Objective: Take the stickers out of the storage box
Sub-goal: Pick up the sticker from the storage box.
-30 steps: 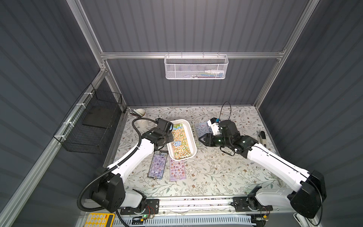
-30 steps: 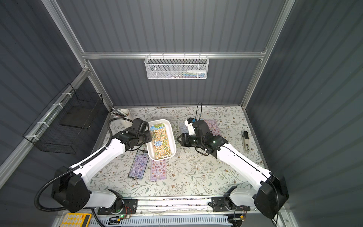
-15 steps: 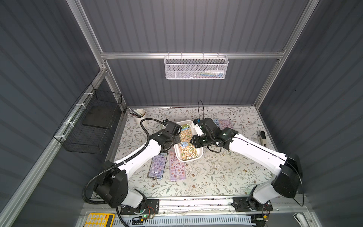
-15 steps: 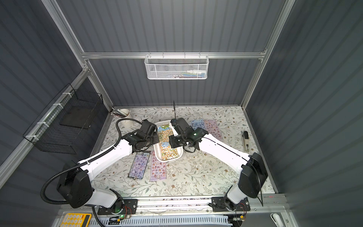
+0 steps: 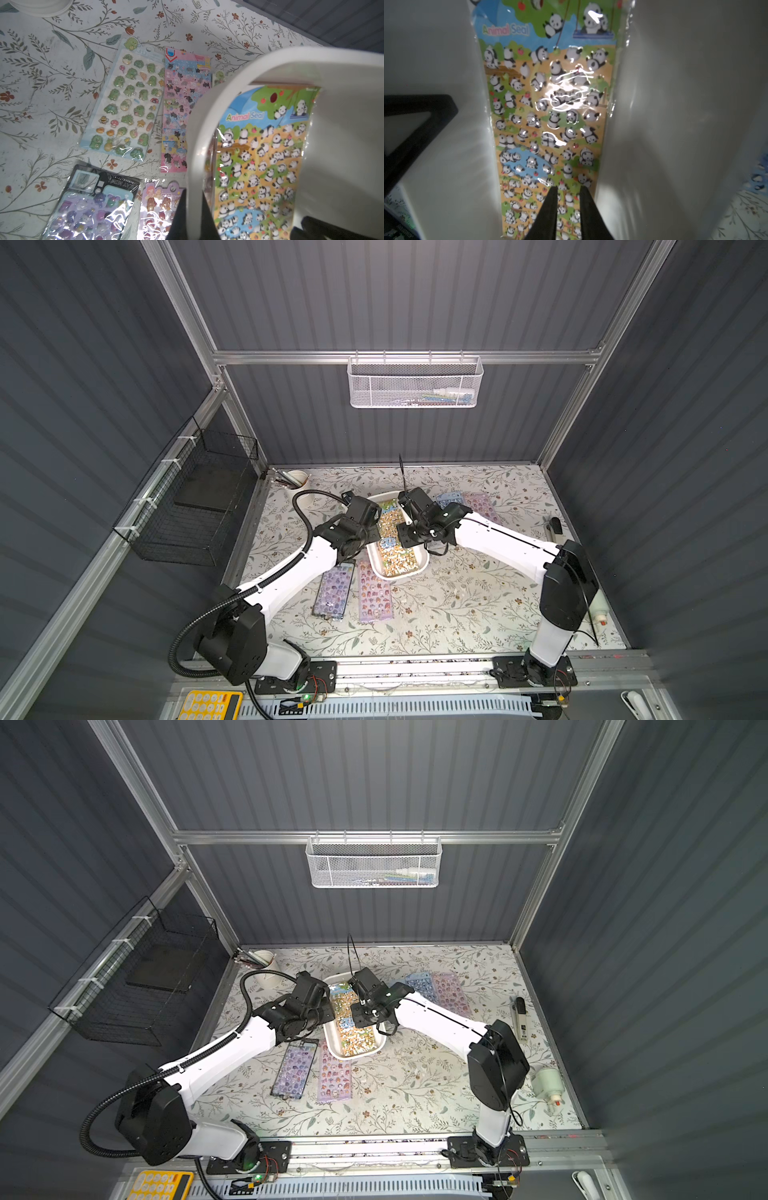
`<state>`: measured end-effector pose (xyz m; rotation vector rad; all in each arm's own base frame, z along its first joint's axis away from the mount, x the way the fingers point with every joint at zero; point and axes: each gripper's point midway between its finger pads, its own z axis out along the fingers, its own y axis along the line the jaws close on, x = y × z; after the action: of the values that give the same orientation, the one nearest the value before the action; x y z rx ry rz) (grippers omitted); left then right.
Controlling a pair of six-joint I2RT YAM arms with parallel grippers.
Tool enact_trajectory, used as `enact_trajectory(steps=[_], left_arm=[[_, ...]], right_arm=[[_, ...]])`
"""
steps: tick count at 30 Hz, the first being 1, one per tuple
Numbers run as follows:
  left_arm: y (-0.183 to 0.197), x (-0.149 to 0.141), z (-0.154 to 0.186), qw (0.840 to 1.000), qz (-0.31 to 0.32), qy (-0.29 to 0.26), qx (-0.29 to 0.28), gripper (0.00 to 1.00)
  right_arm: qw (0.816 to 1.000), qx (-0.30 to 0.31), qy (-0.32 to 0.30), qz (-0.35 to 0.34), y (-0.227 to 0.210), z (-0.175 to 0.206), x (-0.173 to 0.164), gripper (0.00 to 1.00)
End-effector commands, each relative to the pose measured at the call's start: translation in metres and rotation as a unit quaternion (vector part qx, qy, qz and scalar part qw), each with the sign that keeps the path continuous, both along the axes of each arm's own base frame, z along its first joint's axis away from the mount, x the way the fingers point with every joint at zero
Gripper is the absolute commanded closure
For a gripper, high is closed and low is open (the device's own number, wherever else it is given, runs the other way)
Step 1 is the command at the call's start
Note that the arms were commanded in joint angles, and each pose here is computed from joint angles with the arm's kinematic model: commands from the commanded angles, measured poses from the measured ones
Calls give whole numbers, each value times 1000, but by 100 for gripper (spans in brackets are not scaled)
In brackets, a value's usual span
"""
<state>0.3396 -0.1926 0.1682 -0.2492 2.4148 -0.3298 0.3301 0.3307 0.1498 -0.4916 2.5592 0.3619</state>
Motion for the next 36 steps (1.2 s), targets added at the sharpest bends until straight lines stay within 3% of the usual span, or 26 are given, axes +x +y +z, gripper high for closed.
enact_trajectory(steps=[1,13,17,22,29,36], left_arm=[[-1,1,16,1000,3,-26,-17,100],[2,-4,36,998,-4,-48,-27,100],[3,-4,37,998,-5,-49,-25,100],[3,-3,36,999,-3,-49,-21,100],[2,-2,34,999,-4,-47,-20,100],[5,0,33,999,1,-47,-10,100]], right_arm=[[999,-28,-17,-15,-4,1,9,71],[1000,-14,10,3,17,-16,13,51],[1000,2,15,12,24,-15,12,49],[999,20,21,21,29,-13,9,53],[998,50,31,26,30,-9,6,66],[991,117,37,51,37,7,-4,74]])
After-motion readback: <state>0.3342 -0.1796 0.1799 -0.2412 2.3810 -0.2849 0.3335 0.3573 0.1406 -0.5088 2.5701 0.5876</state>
